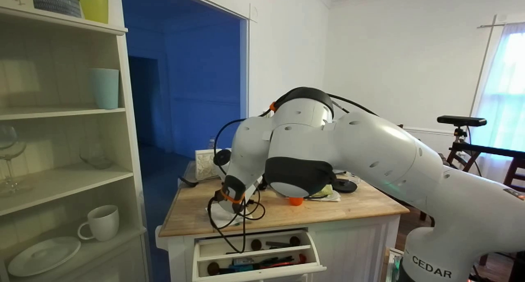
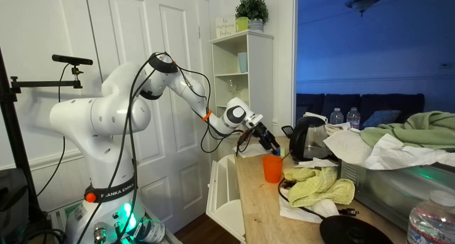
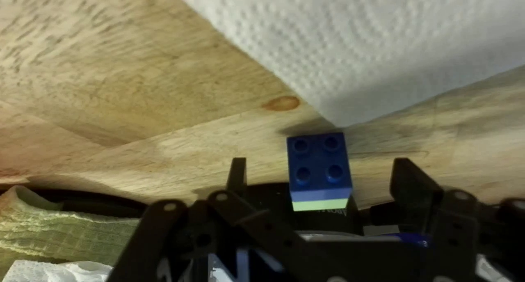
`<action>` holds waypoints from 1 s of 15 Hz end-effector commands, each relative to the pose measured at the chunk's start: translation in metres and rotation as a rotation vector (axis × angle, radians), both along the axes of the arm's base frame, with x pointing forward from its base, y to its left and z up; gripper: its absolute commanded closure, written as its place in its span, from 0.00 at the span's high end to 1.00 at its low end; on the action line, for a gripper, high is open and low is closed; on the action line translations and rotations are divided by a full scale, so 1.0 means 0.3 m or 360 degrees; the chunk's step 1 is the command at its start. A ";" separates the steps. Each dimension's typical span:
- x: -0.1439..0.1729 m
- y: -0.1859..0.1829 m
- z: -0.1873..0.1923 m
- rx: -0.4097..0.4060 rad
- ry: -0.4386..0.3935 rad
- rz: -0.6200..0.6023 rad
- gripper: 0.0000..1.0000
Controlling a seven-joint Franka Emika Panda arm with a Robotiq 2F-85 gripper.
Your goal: Move the white and yellow stack of blocks to the front left corner of the counter.
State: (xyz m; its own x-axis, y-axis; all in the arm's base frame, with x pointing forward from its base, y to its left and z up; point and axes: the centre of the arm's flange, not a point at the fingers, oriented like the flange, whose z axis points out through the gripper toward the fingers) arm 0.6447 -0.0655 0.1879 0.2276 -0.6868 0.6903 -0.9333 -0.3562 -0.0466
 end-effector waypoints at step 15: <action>0.050 0.128 0.233 0.0346 0.0099 -0.0445 0.11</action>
